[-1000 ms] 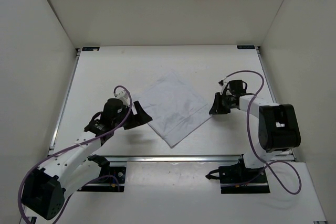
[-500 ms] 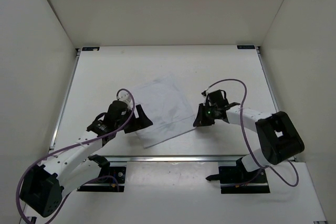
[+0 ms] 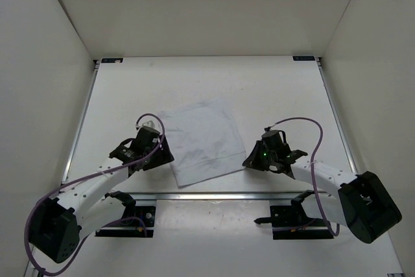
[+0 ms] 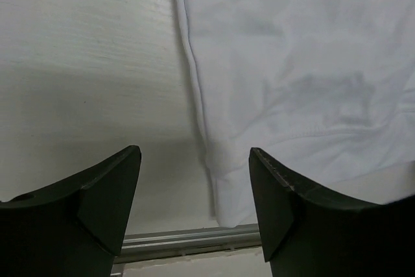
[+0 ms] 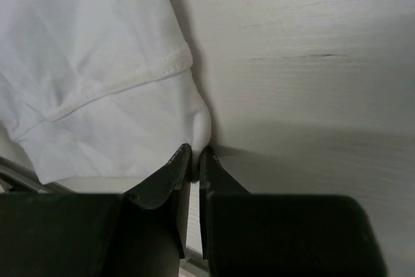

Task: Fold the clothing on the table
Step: Flatten the skirt out

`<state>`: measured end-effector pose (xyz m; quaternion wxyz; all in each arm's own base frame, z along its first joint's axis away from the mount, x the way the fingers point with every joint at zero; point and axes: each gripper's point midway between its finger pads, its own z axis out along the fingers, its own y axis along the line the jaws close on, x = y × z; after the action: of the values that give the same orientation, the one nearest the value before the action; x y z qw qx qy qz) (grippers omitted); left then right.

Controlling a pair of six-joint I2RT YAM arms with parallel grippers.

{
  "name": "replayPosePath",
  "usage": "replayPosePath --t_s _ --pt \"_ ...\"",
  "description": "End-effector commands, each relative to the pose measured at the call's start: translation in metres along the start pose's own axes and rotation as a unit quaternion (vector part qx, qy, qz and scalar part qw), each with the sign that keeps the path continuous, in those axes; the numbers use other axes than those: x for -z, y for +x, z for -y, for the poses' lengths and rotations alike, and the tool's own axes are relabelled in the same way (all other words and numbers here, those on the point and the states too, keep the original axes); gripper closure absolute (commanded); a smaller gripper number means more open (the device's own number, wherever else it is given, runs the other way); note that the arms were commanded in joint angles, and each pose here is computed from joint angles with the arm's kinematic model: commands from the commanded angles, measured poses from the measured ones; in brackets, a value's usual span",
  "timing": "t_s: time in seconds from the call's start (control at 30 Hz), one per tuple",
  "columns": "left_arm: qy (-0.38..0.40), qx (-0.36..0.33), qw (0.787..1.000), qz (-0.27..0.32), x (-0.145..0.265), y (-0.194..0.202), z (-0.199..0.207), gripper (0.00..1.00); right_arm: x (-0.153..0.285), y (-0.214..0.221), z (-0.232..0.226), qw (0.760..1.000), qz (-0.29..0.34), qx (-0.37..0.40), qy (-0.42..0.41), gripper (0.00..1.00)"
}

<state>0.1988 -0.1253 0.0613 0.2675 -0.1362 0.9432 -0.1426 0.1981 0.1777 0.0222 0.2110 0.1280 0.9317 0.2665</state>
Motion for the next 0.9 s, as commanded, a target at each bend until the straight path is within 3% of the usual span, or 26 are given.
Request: replayPosePath --t_s 0.0,0.27,0.63,0.77,0.87 --pt "-0.002 -0.005 1.0 -0.009 -0.008 0.009 0.0 0.24 -0.005 0.0 -0.014 1.0 0.012 -0.011 -0.025 1.0" --pt "-0.026 -0.008 1.0 -0.015 -0.023 0.009 -0.011 0.45 -0.009 0.012 -0.038 0.998 -0.016 0.033 -0.058 1.0" --pt "-0.037 -0.022 0.999 -0.031 -0.05 -0.002 -0.004 0.5 -0.007 0.004 -0.042 0.996 -0.012 0.049 -0.068 1.0" --pt "-0.031 -0.04 0.998 -0.023 -0.062 -0.024 0.013 0.58 -0.008 -0.008 -0.046 0.996 -0.004 0.055 -0.07 1.0" --pt "-0.024 -0.057 0.998 -0.023 -0.073 -0.045 0.029 0.7 -0.01 -0.017 -0.05 0.996 -0.002 0.058 -0.072 0.99"
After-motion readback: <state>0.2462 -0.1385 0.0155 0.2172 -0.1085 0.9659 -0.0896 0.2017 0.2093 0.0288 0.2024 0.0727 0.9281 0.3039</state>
